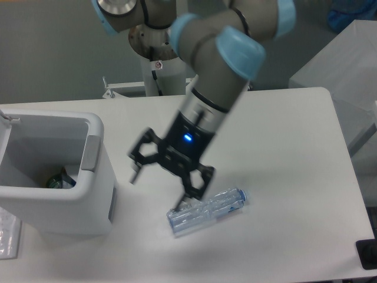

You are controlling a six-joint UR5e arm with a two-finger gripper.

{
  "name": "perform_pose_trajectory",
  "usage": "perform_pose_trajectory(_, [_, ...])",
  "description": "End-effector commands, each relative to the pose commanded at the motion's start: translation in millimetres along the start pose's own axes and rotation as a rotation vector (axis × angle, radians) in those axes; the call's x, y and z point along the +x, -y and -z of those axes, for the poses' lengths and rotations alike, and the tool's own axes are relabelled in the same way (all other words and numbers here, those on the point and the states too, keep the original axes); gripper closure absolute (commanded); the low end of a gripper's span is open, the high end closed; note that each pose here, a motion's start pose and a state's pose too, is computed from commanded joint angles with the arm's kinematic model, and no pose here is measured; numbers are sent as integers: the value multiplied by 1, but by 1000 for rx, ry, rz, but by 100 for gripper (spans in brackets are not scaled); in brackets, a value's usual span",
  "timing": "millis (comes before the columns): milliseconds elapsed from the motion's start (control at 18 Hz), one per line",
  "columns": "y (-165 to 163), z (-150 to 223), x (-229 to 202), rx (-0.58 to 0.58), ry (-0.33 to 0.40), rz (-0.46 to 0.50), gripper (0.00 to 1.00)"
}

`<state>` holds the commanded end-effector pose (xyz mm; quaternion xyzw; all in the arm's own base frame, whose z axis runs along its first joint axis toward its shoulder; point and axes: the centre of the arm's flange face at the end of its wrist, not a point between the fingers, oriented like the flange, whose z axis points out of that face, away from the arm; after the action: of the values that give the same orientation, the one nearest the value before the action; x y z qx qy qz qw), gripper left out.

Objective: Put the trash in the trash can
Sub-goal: 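Move the open gripper over the clear water bottle and lower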

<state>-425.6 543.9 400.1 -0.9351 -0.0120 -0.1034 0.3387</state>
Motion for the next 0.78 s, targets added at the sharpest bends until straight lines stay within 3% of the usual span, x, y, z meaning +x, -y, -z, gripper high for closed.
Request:
perform_pose_trajectory(111, [-13,-14,-11,-74,38,-19,0])
perform_pose_trajectory(333, [-35,-49,-21,-188,47,-25,0])
perform_pose_trajectory(611, [-53,-113,0,-448,88,-173,0])
perform_pose_trajectory(778, [-61,-142,8,-542,100,-203,0])
